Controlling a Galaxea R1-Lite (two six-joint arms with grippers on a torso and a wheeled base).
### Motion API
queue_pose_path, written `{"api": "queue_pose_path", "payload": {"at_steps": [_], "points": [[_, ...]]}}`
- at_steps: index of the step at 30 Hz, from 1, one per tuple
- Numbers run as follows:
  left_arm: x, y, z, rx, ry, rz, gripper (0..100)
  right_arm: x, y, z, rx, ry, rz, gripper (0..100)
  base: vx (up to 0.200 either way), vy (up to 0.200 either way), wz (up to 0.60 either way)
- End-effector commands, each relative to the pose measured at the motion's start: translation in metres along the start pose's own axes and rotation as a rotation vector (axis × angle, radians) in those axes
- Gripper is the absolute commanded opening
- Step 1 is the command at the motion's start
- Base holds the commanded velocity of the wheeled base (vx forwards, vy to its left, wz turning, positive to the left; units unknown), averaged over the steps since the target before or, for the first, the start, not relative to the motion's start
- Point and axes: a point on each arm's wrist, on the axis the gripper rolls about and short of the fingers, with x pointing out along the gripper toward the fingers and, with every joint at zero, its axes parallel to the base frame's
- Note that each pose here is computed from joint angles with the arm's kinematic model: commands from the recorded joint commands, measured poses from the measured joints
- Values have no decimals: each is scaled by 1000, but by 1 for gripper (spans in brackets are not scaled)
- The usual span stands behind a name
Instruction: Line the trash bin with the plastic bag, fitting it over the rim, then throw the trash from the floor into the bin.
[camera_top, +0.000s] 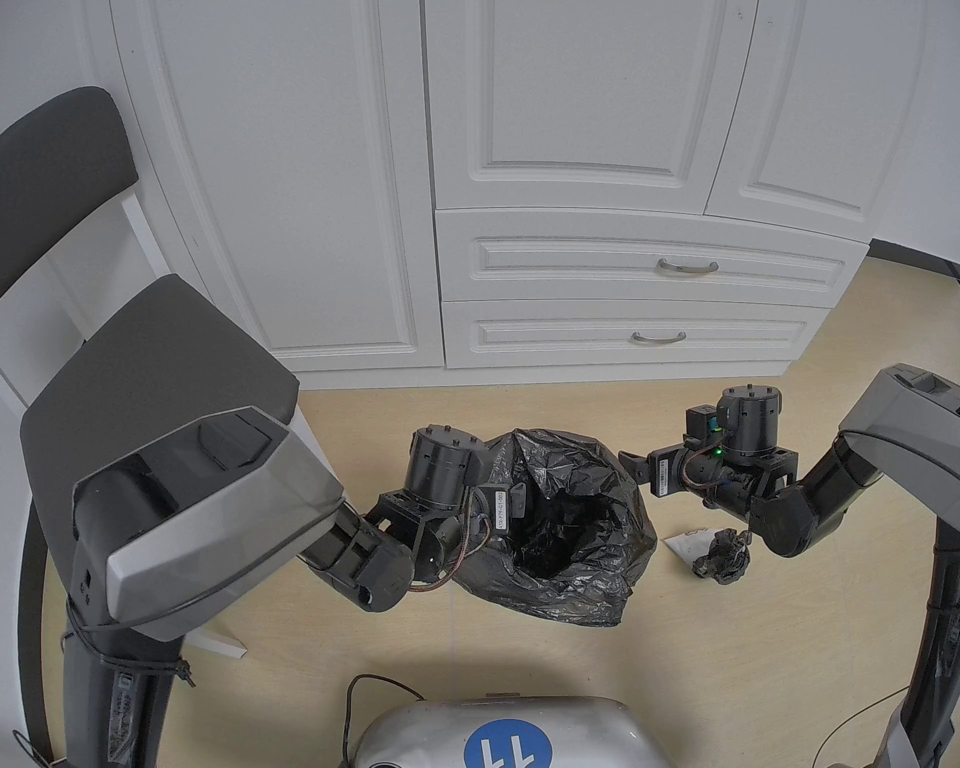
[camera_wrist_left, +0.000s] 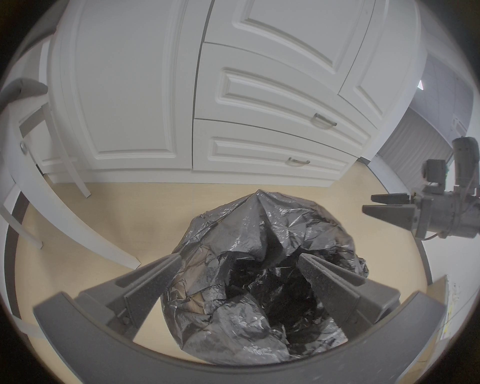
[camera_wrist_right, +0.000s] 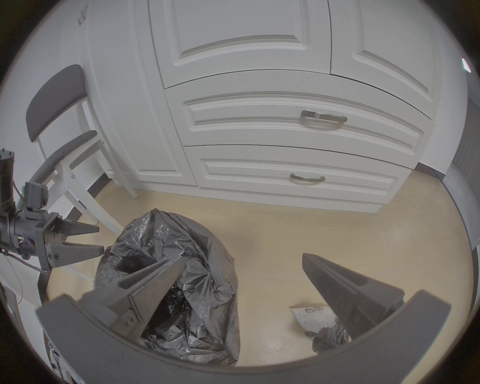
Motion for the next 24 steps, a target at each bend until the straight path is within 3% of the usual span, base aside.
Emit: {"api": "queue_pose_path", "payload": {"at_steps": [1, 7, 9, 15, 24], "points": [[20, 7, -19, 3, 29, 27, 100, 9, 4, -10, -4, 17, 7, 100, 0, 0, 0], [28, 11, -15, -6, -1, 69, 100, 10, 7, -11, -6, 19, 10, 100, 0, 0, 0], [38, 21, -12, 5, -31, 138, 100, 11, 8, -11, -6, 17, 4, 100, 0, 0, 0], [42, 29, -10, 13, -42, 162, 100, 12, 10, -14, -8, 25, 7, 100, 0, 0, 0], [44, 59, 24, -32, -129, 244, 100, 12, 10, -12, -8, 3, 6, 100, 0, 0, 0]]}}
